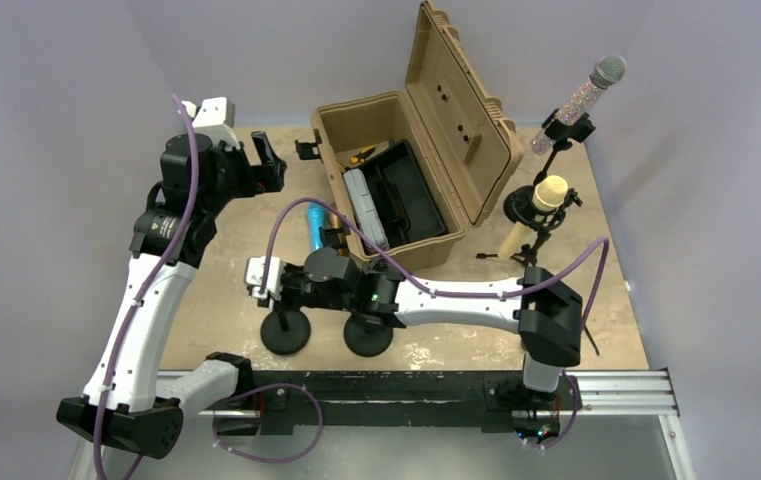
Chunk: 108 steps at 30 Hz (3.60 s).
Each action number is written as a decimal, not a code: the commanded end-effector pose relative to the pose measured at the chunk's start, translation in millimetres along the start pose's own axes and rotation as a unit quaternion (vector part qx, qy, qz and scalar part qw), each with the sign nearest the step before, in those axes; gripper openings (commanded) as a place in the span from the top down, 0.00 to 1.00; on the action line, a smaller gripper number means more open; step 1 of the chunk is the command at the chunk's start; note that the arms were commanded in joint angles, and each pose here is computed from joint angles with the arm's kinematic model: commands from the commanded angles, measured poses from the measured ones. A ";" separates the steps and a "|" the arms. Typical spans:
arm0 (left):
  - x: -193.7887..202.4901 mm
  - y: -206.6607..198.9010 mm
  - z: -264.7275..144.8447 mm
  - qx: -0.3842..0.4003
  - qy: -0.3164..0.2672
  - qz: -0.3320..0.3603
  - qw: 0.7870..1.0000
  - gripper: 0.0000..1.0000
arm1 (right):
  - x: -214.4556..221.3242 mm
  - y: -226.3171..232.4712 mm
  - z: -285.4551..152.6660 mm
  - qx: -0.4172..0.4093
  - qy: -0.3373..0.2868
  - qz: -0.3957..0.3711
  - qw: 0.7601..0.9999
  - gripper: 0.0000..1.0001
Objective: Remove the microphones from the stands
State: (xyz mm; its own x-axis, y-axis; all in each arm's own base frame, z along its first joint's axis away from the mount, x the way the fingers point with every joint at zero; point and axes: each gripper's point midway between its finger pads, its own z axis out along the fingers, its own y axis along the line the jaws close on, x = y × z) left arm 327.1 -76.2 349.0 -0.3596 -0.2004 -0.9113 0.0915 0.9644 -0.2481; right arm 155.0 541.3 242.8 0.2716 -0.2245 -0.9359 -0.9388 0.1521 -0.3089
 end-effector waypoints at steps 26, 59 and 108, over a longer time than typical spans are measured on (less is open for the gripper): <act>-2.8 -7.2 8.1 0.015 -0.007 0.001 1.000 0.11 | -38.2 -22.7 -56.0 0.048 -0.018 0.043 0.998 1.00; -40.6 138.2 -80.5 -0.382 -0.159 -0.135 0.900 0.00 | -50.6 -168.8 31.6 0.197 -0.072 0.030 0.977 1.00; -36.6 88.1 -31.8 -0.184 -0.094 -0.051 0.977 0.03 | -140.8 -223.8 -98.3 0.220 -0.248 0.093 0.939 0.09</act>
State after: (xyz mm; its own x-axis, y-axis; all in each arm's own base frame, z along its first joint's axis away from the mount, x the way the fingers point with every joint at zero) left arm 305.7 52.3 354.6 -0.1664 -0.3413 -0.9251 -0.4964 0.8396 -0.2204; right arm 311.8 478.2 436.5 0.2937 0.1734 -0.9400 -0.8409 0.5146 -0.1678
